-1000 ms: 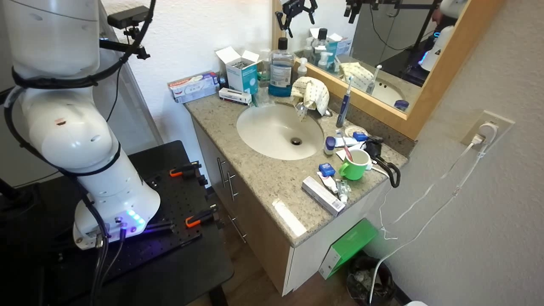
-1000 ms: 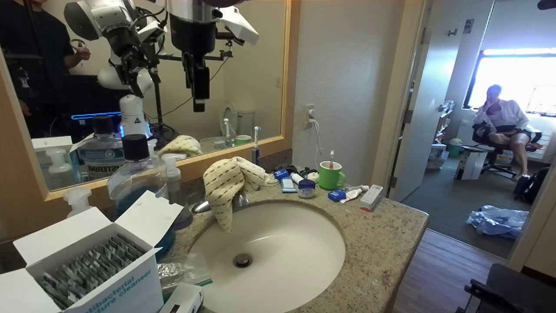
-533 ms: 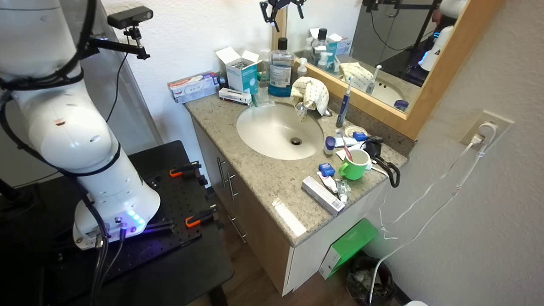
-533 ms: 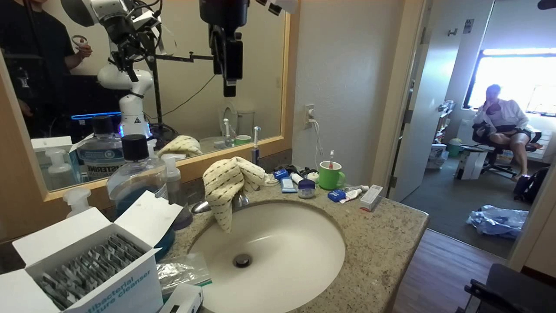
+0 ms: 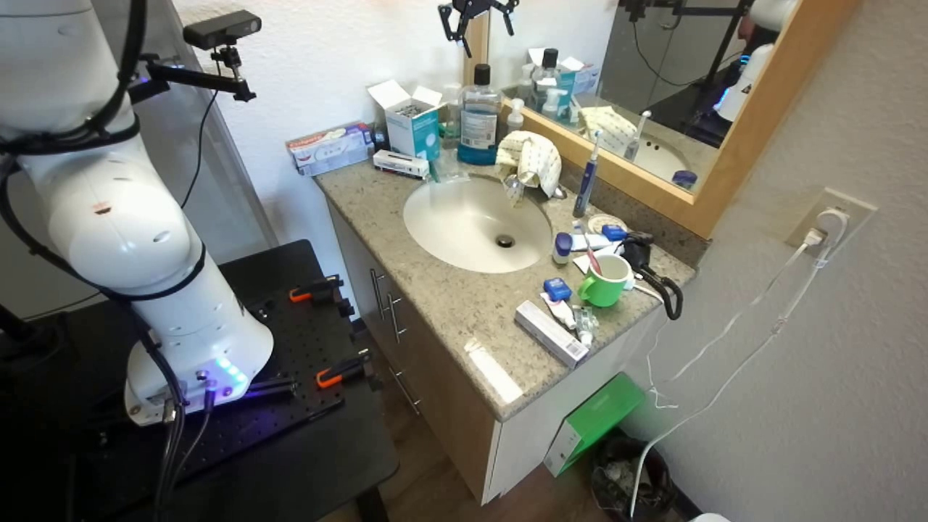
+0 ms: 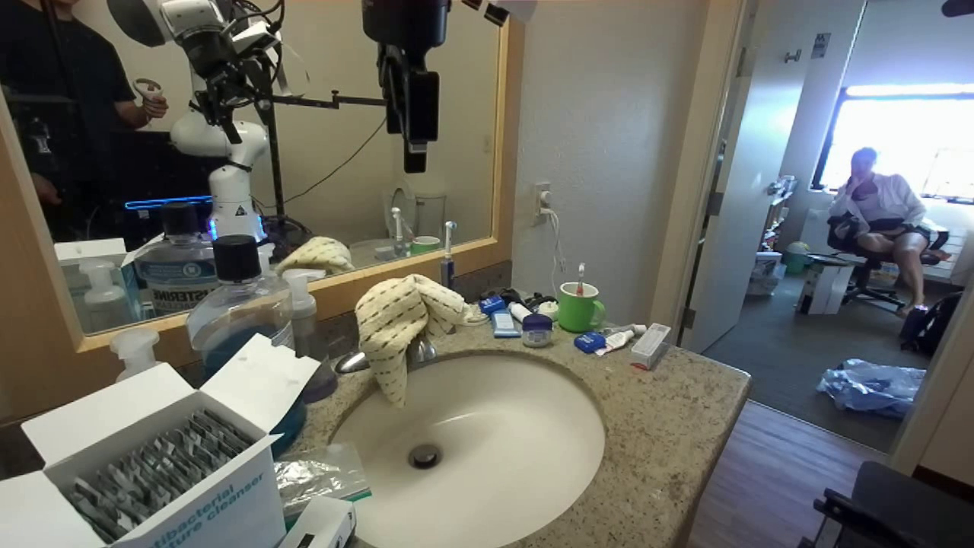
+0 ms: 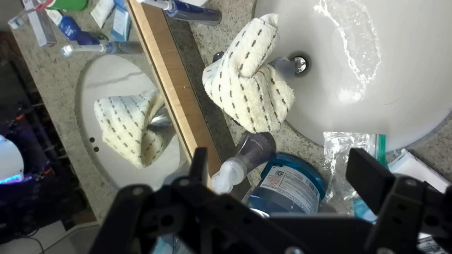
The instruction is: Pick the towel on the counter and put it on the faucet
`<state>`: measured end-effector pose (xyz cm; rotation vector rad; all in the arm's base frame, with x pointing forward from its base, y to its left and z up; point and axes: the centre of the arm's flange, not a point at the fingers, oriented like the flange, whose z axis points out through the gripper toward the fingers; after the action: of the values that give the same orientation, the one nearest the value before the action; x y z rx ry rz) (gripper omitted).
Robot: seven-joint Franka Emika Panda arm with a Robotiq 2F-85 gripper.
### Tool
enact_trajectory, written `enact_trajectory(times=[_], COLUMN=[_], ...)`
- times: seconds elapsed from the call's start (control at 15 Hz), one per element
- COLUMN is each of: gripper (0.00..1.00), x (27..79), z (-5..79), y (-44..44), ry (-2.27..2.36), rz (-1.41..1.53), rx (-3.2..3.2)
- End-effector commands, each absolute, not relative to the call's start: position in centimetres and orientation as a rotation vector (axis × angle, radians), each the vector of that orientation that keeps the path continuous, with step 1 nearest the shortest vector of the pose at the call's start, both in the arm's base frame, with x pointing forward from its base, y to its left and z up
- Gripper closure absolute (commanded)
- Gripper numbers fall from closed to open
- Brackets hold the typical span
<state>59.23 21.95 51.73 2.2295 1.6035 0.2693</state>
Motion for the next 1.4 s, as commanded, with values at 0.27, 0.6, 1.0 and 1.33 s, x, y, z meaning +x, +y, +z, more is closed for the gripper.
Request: enact_trajectory(times=[0.27,0.6,1.0,1.33], gripper=[0.0,0.0,0.0,0.0], x=[58.2,57.2,55.8,56.7], z=[50.8,49.0,45.2,44.0], y=[20.4,17.9,13.3,12.4], ry=[1.121,0.968,0.745,0.657], rz=[0.155,0.182,0.124,0.061], rx=[2.566,2.84,3.122,3.13])
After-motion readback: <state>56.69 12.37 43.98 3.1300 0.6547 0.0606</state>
